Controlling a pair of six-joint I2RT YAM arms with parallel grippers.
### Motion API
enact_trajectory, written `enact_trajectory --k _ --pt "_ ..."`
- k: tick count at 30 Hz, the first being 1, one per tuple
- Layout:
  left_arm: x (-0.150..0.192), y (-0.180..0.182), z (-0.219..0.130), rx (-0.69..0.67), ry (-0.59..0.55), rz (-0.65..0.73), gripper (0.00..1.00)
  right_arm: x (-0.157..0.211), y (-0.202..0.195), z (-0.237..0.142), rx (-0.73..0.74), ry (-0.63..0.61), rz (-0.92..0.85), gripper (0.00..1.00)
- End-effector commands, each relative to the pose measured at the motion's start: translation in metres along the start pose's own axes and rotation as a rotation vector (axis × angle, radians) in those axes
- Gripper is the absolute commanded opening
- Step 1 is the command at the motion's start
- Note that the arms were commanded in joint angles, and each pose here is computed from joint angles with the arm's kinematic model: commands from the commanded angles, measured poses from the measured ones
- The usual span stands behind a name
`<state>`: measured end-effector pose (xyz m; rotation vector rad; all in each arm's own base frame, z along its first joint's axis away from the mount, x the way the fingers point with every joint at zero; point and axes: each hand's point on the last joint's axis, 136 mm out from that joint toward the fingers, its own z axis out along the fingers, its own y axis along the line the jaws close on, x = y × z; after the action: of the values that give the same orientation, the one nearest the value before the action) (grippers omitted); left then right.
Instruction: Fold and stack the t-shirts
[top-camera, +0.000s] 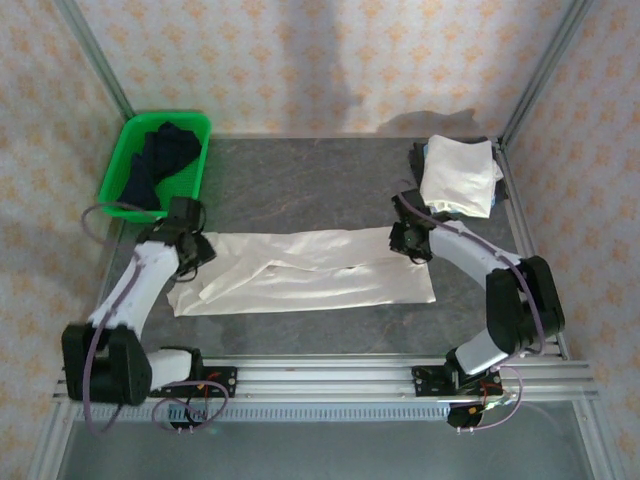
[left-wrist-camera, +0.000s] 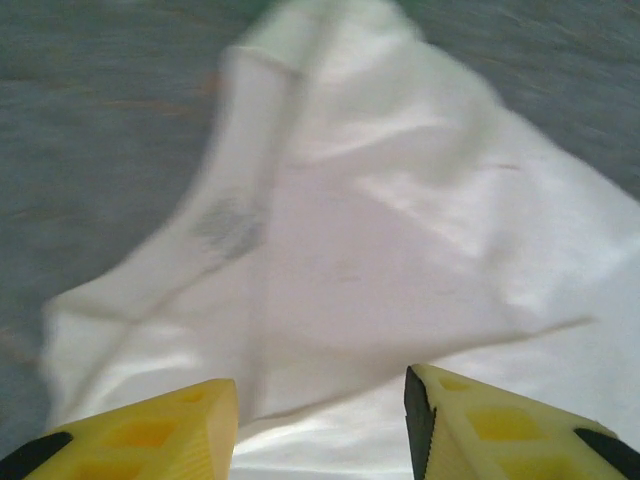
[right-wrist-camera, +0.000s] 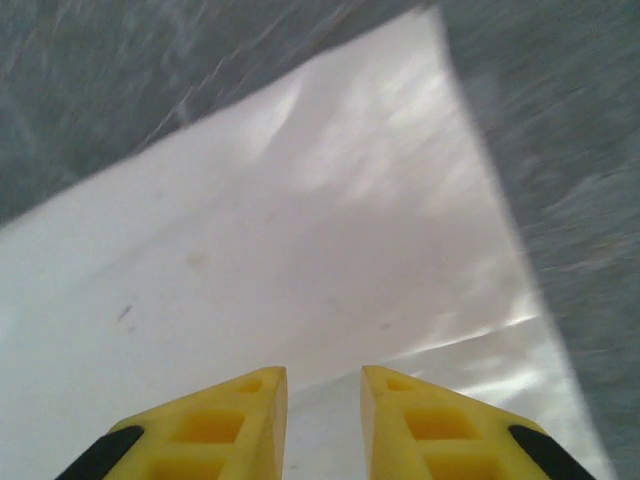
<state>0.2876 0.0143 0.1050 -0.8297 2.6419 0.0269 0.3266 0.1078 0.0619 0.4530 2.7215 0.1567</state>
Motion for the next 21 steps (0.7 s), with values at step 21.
enact_trajectory --k 21 --pt "0.125 -0.097 0.041 0.107 0.305 0.435 0.25 0.018 -0.042 0.034 0.138 0.080 0.080 0.21"
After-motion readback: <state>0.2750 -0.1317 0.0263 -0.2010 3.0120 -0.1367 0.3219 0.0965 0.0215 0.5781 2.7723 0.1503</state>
